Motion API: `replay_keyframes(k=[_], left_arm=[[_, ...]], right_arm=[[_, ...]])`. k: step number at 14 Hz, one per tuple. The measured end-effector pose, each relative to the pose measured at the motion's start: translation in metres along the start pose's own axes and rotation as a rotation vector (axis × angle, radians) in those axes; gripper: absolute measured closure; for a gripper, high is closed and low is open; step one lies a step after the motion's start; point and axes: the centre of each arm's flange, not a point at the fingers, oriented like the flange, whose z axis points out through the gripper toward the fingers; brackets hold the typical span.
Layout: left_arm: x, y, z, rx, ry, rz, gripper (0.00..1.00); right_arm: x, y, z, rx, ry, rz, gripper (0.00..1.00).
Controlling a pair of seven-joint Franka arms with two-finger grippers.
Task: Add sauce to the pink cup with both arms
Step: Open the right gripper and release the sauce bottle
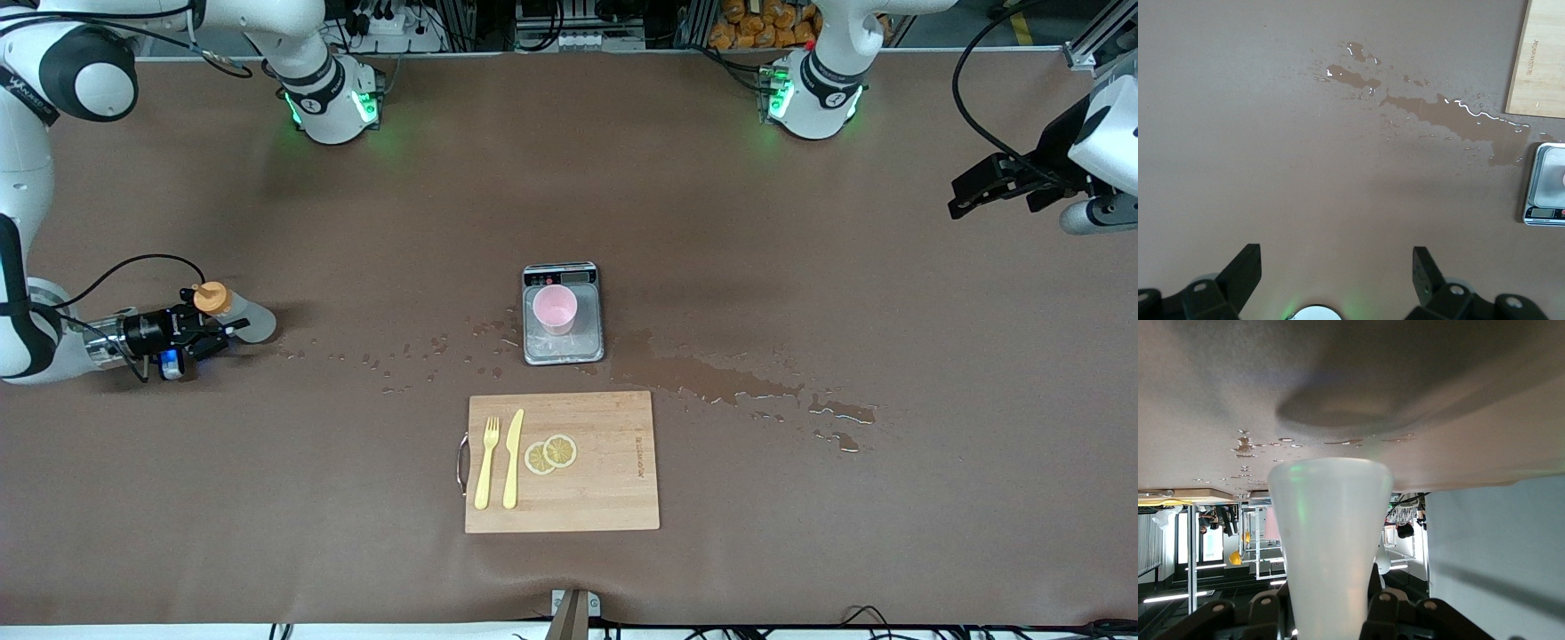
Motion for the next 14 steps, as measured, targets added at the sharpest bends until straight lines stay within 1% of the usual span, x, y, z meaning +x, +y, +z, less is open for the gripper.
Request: replay_keyframes(k=[4, 5, 6, 7, 8, 11, 12, 13, 14], left_arm=[[0.0, 0.0, -0.002, 0.001, 0.006, 0.034, 0.0], [-0.001, 0.0, -0.003, 0.003, 0.007, 0.04, 0.0], [-0.001, 0.0, -0.004, 0.003, 0.009, 0.043, 0.0], [-0.001, 0.001, -0.004, 0.003, 0.01, 0.045, 0.0], [-0.002, 0.001, -0.006, 0.003, 0.013, 0.047, 0.0], [-0.005, 0.002, -0.011, 0.002, 0.023, 0.048, 0.0], [-0.006, 0.0, -0.012, 0.002, 0.025, 0.046, 0.0], [-0.006, -0.001, -0.013, 0.001, 0.028, 0.044, 0.0], [-0.007, -0.001, -0.014, 0.001, 0.03, 0.043, 0.0]], right_arm=[[0.005, 0.001, 0.002, -0.001, -0.007, -0.022, 0.6], [0.006, 0.001, 0.003, -0.001, -0.008, -0.025, 0.57], [0.007, 0.001, 0.003, -0.001, -0.01, -0.025, 0.57], [0.007, 0.002, 0.004, -0.001, -0.01, -0.025, 0.52], [0.007, 0.001, 0.004, -0.002, -0.011, -0.026, 0.44], [0.004, -0.001, 0.002, -0.002, -0.007, -0.033, 0.12], [0.003, -0.002, 0.0, -0.001, -0.003, -0.036, 0.03], [0.001, -0.003, -0.003, -0.001, 0.006, -0.042, 0.0], [-0.003, -0.006, -0.008, -0.002, 0.021, -0.051, 0.0]])
